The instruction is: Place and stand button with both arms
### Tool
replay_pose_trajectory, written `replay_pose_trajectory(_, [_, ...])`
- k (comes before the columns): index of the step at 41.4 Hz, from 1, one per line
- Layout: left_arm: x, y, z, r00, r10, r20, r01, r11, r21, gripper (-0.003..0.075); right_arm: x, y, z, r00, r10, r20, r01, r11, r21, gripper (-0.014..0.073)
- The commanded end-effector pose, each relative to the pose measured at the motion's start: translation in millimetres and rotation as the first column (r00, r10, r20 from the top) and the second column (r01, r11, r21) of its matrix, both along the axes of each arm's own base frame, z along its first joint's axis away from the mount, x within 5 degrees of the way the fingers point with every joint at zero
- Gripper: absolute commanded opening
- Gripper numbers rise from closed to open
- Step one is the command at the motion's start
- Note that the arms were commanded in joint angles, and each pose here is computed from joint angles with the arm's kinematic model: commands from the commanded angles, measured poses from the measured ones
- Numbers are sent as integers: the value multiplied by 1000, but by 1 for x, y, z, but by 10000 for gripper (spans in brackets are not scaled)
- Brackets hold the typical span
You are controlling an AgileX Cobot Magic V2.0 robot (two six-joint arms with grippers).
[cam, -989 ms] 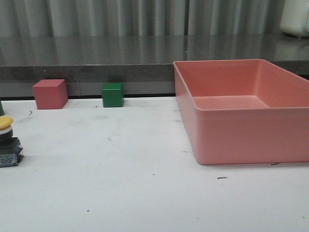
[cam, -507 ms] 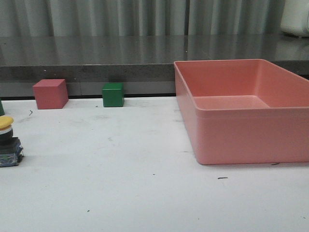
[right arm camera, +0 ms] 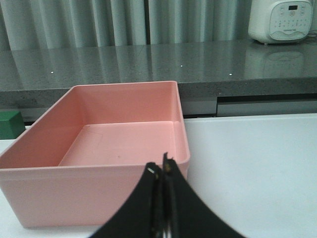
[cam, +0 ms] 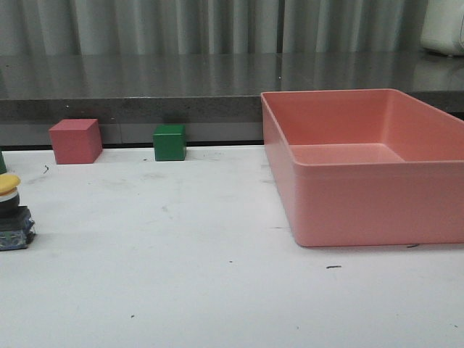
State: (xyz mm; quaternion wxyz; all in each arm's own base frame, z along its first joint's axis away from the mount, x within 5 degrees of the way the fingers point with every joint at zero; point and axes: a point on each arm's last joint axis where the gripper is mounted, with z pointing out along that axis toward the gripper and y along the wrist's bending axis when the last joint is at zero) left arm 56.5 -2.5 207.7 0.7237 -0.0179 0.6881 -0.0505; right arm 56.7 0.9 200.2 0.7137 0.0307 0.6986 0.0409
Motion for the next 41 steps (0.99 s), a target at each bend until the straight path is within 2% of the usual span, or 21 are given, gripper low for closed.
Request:
replay_pose_trajectory(1, [-2, 1, 4, 996, 6, 94, -5, 1000, -14, -20, -2, -1, 10, 994, -17, 108, 19, 1000, -22, -68])
replay_pose_trajectory(5, [-2, 1, 4, 996, 6, 94, -5, 1000, -14, -20, -2, -1, 10, 994, -15, 109, 19, 999, -34, -68])
replay_pose_trajectory(9, [-2, 1, 4, 996, 6, 94, -5, 1000, -14, -20, -2, -1, 10, 994, -13, 110, 13, 1000, 1, -68])
replay_pose_trajectory(16, [-2, 1, 4, 996, 6, 94, -5, 1000, -14, -20, -2, -1, 11, 993, -12, 117, 13, 1000, -10, -68])
replay_pose_trajectory(26, [-2, 1, 4, 996, 6, 94, -5, 1000, -14, -20, -2, 0, 11, 993, 3, 122, 6, 997, -75, -68])
replay_pose_trajectory(41, [-2, 1, 4, 996, 6, 94, -5, 1000, -14, -20, -3, 1, 12, 991, 20, 129, -12, 998, -60, -68])
